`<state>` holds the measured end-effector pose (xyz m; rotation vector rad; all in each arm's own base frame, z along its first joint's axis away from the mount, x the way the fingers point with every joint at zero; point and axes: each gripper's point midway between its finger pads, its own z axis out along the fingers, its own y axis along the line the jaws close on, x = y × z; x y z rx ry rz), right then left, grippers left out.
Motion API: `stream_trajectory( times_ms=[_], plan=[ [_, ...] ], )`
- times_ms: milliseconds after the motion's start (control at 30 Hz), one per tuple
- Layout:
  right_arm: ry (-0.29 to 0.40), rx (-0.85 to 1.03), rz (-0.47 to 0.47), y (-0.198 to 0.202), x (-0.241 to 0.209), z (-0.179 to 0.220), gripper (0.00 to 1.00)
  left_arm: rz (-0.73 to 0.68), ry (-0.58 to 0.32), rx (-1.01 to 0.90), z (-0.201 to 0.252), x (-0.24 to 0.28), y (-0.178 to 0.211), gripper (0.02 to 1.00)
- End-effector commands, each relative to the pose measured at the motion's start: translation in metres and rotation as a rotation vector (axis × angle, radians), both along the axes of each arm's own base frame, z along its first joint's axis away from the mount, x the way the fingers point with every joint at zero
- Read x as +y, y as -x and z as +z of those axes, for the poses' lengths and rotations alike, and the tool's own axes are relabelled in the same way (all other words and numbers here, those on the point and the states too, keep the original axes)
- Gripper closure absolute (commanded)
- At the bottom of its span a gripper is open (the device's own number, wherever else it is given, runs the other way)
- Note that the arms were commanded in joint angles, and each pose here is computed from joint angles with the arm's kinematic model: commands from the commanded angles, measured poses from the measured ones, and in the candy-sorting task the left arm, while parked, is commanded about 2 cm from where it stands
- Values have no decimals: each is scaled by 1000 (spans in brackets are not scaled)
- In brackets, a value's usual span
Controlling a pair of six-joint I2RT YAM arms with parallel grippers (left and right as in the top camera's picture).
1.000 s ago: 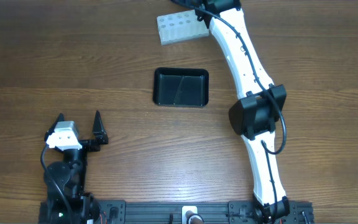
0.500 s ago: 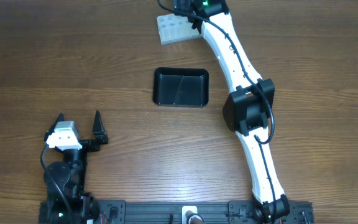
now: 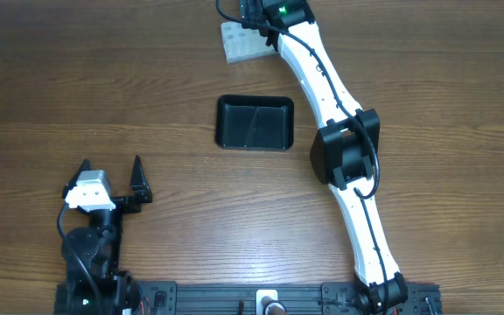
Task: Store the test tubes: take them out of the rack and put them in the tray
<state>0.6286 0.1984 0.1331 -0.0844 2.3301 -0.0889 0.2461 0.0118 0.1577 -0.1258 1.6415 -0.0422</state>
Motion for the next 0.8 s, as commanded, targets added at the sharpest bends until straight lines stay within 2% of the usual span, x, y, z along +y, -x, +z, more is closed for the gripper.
stream_trajectory(
  times_ms=[33, 167, 400, 800],
  plan=[
    [-5, 30, 1, 1, 4, -19, 38, -10, -14, 1, -1, -1, 0, 23],
    [-8, 21, 2, 0, 6, -18, 152, -10, -14, 1, -1, -1, 0, 20],
    [-7, 23, 2, -1, 6, -20, 272, -10, -14, 1, -1, -1, 0, 20],
    [17, 29, -14, 1, 2, -23, 645, -10, -14, 1, -1, -1, 0, 18]
  ],
)
